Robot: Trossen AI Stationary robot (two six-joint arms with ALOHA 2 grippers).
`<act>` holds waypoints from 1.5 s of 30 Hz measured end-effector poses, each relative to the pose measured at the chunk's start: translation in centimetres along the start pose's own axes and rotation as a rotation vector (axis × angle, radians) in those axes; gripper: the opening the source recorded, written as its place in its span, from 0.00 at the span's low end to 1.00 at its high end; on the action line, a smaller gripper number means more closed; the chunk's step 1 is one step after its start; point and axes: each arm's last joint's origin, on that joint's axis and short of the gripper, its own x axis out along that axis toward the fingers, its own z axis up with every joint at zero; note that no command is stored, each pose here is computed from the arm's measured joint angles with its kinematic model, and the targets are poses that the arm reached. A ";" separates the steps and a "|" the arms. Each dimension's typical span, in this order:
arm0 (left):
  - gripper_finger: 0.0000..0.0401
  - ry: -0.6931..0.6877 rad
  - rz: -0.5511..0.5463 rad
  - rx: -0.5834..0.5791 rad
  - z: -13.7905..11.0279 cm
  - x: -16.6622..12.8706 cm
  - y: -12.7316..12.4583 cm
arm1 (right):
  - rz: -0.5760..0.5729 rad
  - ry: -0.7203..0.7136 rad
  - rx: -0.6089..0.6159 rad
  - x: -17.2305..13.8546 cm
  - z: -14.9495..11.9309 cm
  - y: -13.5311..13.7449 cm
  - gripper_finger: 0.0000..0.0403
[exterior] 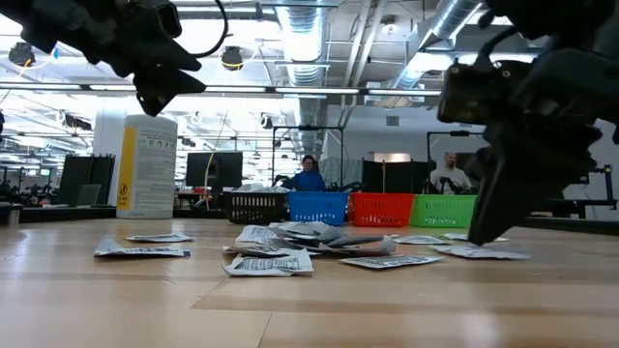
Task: Pick & Place First Aid Supplies
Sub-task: Put the gray towelette pack in the red bin
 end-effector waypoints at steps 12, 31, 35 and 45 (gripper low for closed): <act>0.38 0.006 0.011 -0.023 -0.1 0.2 0.1 | -0.176 0.131 -0.204 1.4 2.0 2.3 0.29; 0.38 0.018 -0.016 -0.018 -0.3 0.2 -0.5 | -0.077 0.117 -0.196 -0.9 4.0 2.9 0.29; 0.38 0.018 -0.016 -0.018 -0.3 0.2 -0.5 | -0.036 0.051 -0.184 -3.3 4.9 3.1 0.29; 0.38 0.014 -0.009 -0.018 -0.3 0.2 -0.4 | -0.252 -0.075 -0.140 -8.0 6.1 0.7 0.29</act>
